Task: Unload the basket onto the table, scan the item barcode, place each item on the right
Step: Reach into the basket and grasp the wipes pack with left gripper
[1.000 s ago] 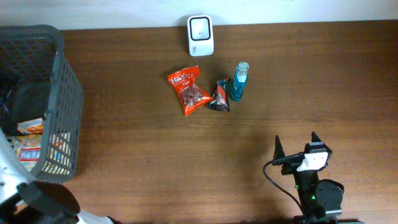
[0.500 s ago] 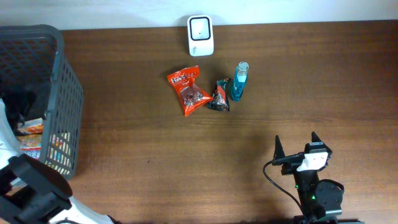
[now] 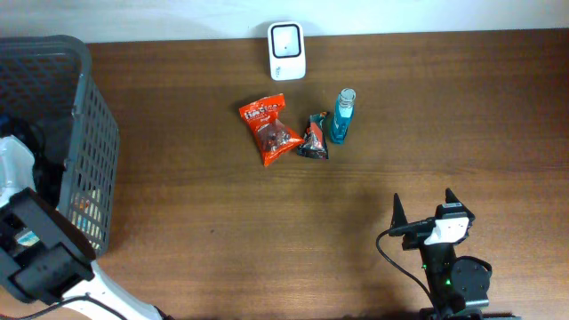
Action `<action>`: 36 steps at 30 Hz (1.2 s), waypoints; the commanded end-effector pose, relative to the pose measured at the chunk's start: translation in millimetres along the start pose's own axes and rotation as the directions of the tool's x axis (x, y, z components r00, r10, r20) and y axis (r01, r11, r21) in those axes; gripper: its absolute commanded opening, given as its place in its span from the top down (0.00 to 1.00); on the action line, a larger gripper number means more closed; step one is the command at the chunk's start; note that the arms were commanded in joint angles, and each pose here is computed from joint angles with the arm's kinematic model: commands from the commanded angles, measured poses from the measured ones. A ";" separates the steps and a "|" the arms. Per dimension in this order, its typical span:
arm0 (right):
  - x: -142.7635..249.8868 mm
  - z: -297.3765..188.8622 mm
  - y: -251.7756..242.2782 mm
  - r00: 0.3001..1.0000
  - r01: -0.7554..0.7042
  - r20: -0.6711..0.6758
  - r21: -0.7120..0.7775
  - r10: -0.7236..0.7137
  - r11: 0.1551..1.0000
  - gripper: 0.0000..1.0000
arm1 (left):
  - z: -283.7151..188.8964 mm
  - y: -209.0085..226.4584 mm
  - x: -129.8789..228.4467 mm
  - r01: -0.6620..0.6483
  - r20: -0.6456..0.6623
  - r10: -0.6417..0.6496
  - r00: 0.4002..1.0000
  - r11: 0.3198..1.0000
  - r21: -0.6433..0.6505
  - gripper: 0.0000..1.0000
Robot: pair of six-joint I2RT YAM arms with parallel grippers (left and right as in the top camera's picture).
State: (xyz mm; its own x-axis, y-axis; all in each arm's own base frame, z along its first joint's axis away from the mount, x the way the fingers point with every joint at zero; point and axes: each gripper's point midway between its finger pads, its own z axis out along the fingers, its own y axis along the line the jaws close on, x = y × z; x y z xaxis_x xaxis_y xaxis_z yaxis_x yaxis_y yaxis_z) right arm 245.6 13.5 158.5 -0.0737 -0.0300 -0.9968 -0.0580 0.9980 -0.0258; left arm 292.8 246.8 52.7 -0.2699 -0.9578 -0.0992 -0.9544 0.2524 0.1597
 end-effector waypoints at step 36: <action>3.2 0.2 0.7 1.000 -0.003 -0.005 -0.001 0.003 1.000 0.02 | -398.7 -65.2 64.2 -0.615 0.635 0.208 0.744 0.585 0.529 1.00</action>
State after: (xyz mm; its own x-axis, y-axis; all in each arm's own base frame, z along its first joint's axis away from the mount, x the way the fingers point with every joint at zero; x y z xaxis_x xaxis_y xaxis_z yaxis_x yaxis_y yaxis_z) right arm 245.6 13.5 158.5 -0.0737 -0.0297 -0.9968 -0.0580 0.9980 -0.0254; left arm 406.2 140.6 376.1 -0.5213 -0.6505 -0.5524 -0.5655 0.7481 -0.3472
